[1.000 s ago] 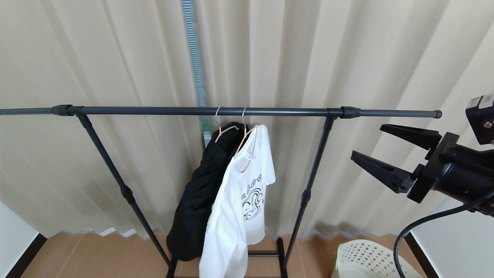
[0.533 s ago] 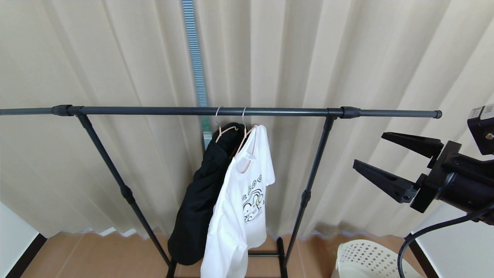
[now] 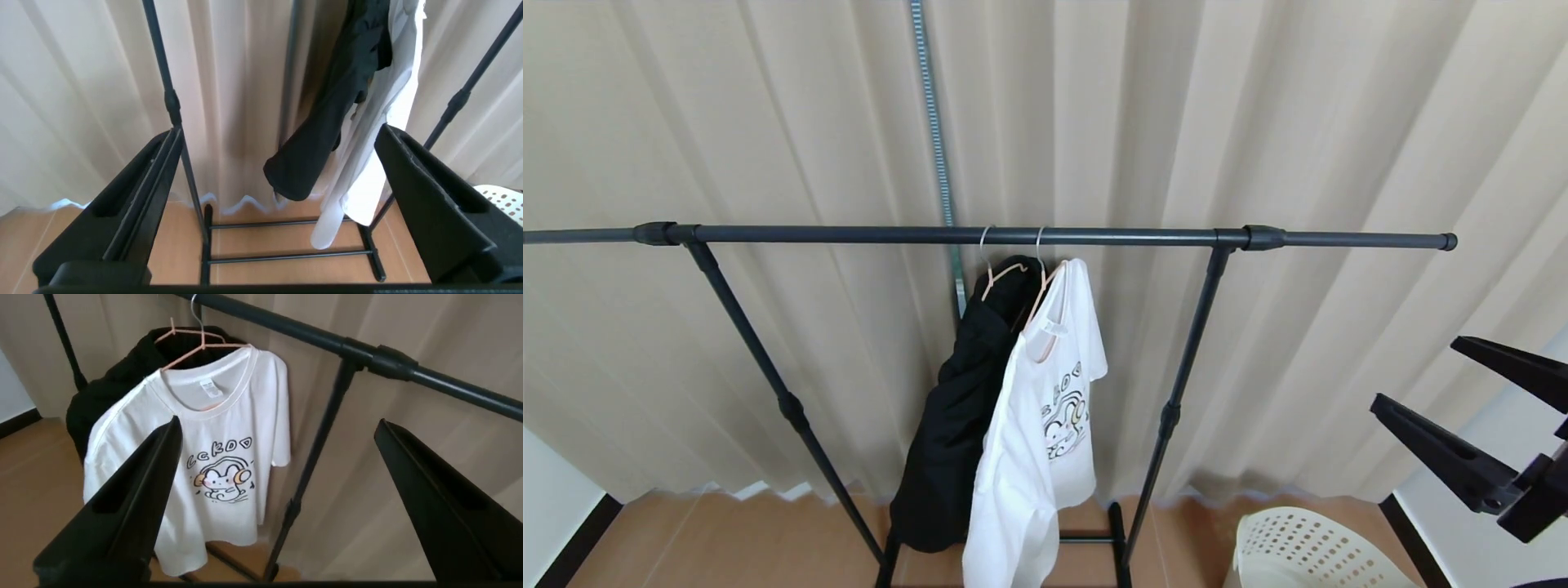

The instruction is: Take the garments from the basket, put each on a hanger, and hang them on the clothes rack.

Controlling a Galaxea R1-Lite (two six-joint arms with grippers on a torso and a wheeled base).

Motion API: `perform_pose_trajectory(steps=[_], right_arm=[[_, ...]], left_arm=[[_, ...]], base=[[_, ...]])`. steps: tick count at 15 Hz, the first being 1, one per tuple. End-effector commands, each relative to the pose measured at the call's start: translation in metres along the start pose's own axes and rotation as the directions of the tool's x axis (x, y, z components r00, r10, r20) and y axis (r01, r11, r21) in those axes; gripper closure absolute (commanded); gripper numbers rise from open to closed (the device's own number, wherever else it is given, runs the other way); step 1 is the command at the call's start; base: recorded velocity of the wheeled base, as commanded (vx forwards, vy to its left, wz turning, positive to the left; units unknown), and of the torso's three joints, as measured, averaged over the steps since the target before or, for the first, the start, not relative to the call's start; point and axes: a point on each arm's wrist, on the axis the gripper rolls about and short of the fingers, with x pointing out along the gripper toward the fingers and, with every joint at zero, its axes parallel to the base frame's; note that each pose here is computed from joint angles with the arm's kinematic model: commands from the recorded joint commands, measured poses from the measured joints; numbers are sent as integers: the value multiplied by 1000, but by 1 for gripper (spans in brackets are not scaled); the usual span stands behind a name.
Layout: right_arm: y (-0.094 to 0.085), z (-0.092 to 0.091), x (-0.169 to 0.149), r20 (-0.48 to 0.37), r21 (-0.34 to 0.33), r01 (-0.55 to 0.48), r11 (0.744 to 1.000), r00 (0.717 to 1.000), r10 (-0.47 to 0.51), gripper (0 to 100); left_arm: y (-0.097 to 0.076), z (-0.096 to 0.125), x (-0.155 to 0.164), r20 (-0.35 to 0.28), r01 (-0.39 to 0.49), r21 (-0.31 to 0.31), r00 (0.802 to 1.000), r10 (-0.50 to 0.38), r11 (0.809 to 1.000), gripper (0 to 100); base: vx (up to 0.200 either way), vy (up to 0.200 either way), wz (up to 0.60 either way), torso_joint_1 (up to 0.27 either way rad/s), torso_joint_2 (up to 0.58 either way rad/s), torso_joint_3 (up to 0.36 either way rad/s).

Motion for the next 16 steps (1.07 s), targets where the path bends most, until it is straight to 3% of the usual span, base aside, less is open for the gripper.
perform_pose_trajectory(steps=[1, 3, 16], right_arm=[[4, -8, -25, 35, -5, 26, 1000, 999, -26, 0], [3, -11, -41, 35, -3, 72, 997, 997, -72, 0], [22, -52, -129, -11, 22, 120, 993, 993, -119, 0]], left_arm=[[0, 0, 0, -2, 0, 0, 1000, 0, 1000, 0], [0, 0, 0, -2, 0, 0, 1000, 0, 1000, 0], [0, 0, 0, -2, 0, 1, 1000, 0, 1000, 0]], base=[[0, 0, 0, 0, 0, 0], [0, 0, 0, 0, 0, 0], [0, 0, 0, 0, 0, 0]])
